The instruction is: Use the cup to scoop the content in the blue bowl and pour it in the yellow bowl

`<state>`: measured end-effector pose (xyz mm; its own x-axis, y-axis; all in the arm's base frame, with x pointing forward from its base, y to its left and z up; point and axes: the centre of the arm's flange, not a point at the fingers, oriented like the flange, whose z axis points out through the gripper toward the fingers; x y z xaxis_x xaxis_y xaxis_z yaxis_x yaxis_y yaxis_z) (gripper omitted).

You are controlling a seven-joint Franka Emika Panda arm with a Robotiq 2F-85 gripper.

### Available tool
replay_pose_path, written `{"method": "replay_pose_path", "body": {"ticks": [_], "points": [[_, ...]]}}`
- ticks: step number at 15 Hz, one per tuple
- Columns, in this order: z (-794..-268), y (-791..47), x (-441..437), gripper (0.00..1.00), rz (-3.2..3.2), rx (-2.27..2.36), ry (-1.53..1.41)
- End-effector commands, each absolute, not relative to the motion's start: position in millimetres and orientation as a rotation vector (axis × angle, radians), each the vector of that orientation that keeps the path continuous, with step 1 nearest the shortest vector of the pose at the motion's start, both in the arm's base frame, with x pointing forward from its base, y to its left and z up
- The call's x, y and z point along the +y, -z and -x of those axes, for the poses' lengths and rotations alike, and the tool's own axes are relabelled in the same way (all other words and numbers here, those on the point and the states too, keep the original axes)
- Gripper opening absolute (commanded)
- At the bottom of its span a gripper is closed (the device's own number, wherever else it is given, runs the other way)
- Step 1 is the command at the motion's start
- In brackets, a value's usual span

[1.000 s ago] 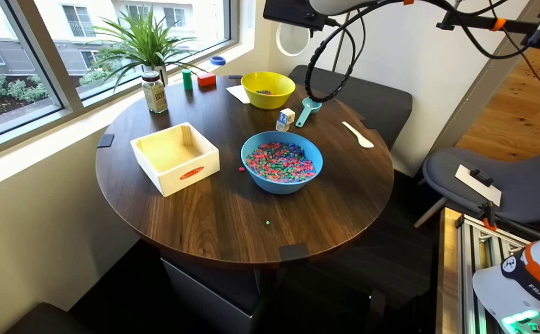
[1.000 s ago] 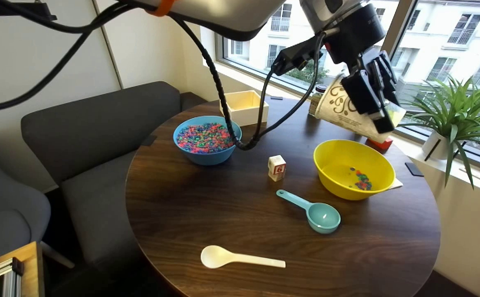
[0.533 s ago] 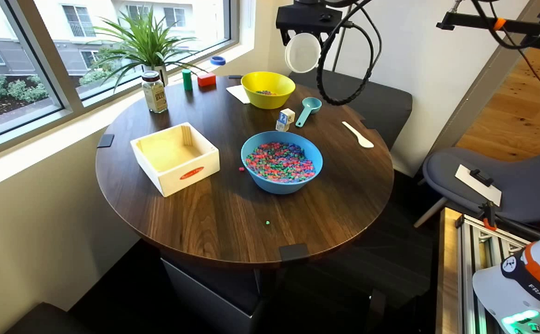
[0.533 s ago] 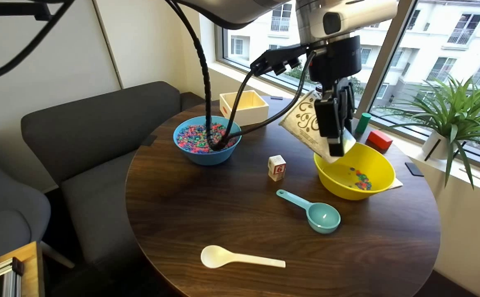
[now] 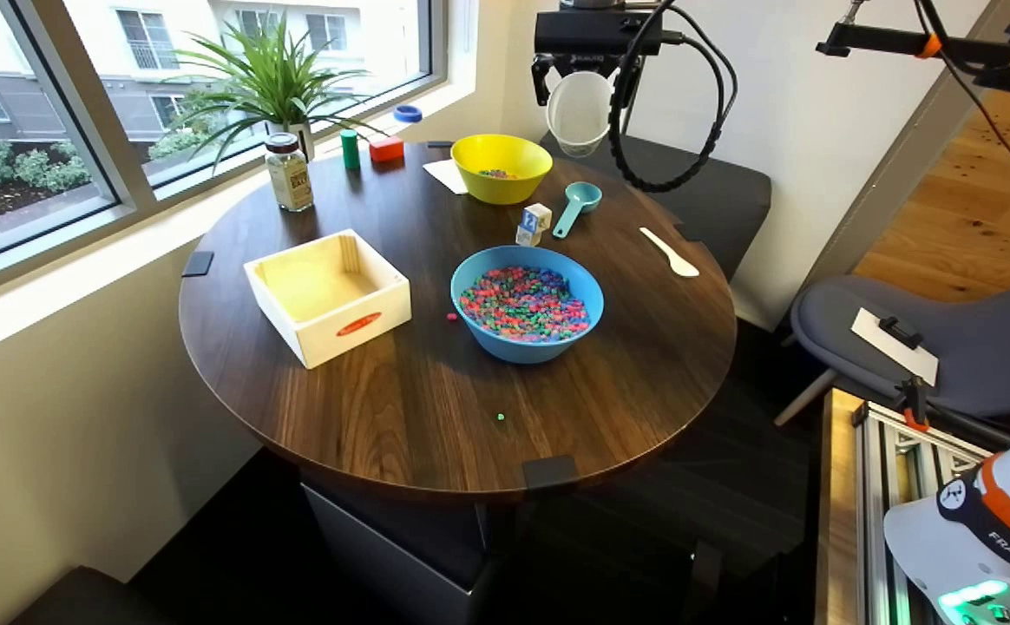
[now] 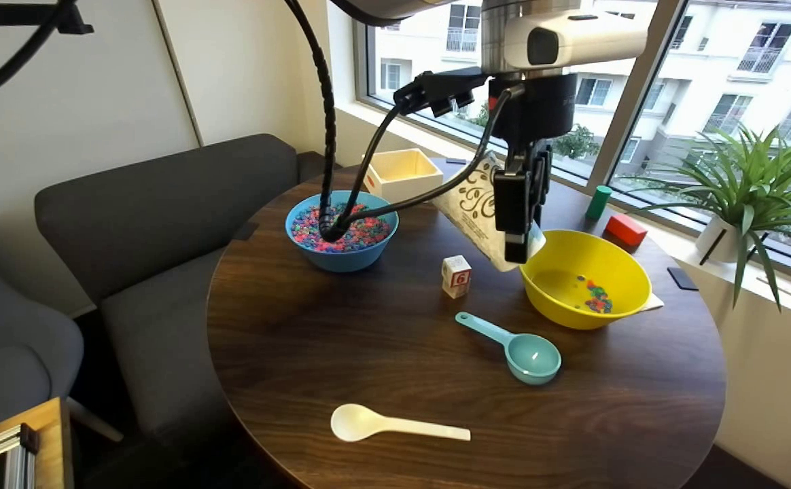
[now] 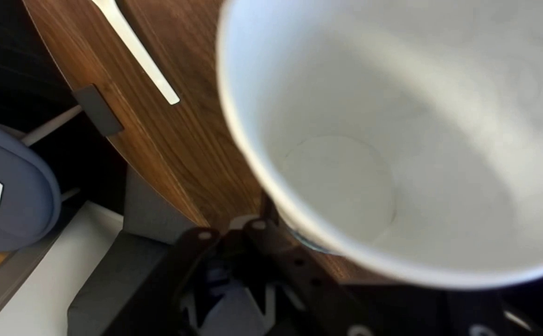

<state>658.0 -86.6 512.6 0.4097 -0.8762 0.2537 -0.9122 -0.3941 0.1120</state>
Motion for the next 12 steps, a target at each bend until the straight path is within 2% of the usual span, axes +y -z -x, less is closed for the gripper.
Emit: {"method": "replay_pose_path", "body": {"ticks": [1,2,3,12], "points": [[-658,-512,-87,0.63,-2.433,-1.574,-0.225],[-658,-512,-86,0.63,-2.433,-1.574,-0.225],[-657,-509,-88,0.38,-2.478,-1.583,-0.192],[-621,-470,-80,0.38,-2.831,-1.581,0.357]]}}
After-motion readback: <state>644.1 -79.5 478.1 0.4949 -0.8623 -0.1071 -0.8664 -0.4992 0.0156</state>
